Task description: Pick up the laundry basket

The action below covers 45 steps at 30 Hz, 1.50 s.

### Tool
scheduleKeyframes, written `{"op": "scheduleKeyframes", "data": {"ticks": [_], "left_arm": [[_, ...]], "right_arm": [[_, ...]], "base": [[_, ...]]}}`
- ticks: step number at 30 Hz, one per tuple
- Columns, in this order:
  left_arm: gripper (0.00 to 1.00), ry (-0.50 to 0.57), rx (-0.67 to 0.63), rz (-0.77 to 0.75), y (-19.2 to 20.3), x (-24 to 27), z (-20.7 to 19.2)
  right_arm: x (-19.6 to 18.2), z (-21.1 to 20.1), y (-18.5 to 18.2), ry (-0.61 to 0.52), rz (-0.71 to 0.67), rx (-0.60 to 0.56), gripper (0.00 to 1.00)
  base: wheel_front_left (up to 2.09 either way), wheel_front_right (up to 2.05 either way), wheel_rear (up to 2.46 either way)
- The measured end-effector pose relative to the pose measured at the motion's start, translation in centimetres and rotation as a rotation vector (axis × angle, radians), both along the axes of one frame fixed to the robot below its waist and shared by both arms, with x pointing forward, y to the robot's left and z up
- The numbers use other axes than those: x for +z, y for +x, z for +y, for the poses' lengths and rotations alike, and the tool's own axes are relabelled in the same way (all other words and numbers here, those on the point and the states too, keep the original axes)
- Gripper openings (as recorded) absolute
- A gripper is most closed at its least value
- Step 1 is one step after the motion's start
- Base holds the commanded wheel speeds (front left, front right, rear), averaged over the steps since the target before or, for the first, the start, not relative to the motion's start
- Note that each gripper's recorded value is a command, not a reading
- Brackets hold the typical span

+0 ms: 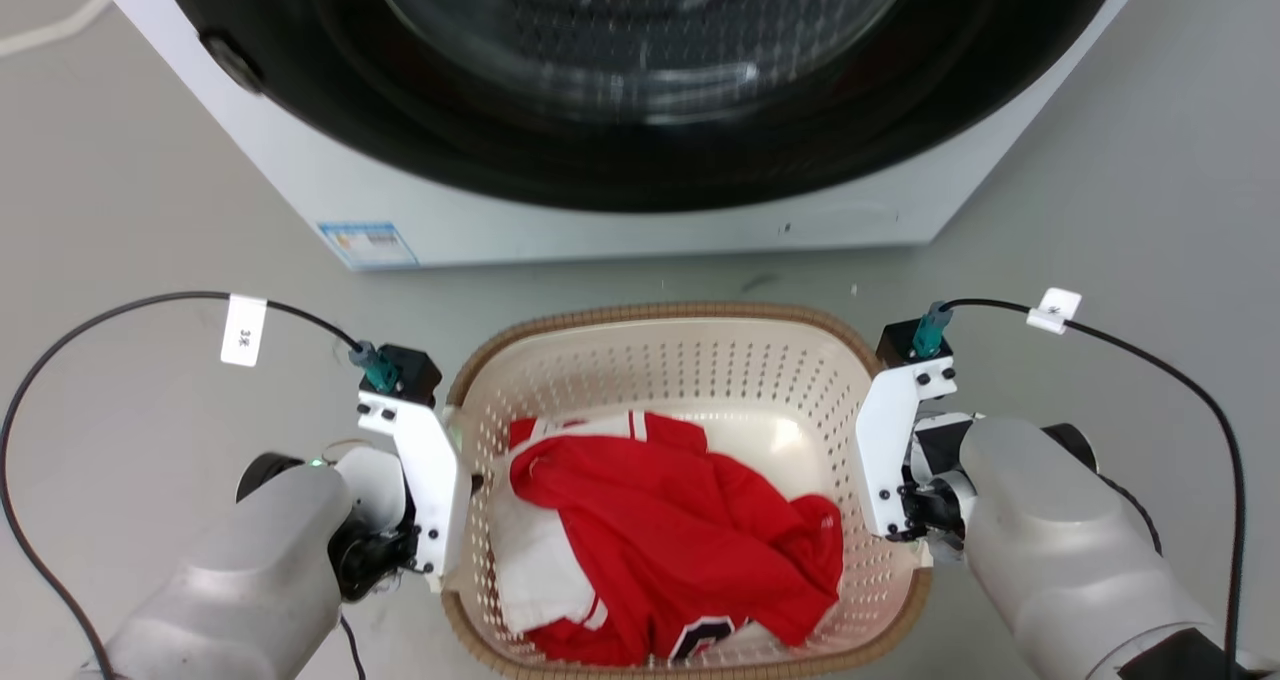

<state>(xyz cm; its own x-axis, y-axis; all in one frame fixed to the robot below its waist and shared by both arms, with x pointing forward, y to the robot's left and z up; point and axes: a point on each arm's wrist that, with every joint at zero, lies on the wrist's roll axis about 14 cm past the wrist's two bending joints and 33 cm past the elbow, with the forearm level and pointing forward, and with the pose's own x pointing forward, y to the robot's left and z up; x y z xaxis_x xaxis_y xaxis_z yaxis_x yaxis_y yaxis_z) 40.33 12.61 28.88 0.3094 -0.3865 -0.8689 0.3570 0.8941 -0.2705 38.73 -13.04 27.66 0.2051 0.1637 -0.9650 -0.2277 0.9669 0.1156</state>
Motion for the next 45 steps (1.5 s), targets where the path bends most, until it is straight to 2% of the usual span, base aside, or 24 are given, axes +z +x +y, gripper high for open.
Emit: {"op": "scheduleKeyframes", "data": {"ticks": [8,22,28,45], "left_arm": [[0.00,0.018,-0.040,0.024,-2.5,3.5,0.5],[0.00,0.018,-0.066,0.034,-6.2,6.9,0.5],[0.00,0.018,-0.069,0.041,-7.8,7.1,0.6],[0.00,0.014,-0.055,0.047,-8.2,7.2,0.8]], "right_arm": [[4.1,1.0,-1.0,0.025,-0.040,0.021,0.00],[7.2,1.1,-4.5,0.016,-0.044,0.040,0.00],[7.8,1.3,-5.4,0.026,-0.046,0.036,0.00],[7.9,1.6,-5.6,0.027,-0.048,0.045,0.00]], "base": [[0.00,0.00,0.00],[0.00,0.00,0.00],[0.00,0.00,0.00],[0.00,0.00,0.00]]}}
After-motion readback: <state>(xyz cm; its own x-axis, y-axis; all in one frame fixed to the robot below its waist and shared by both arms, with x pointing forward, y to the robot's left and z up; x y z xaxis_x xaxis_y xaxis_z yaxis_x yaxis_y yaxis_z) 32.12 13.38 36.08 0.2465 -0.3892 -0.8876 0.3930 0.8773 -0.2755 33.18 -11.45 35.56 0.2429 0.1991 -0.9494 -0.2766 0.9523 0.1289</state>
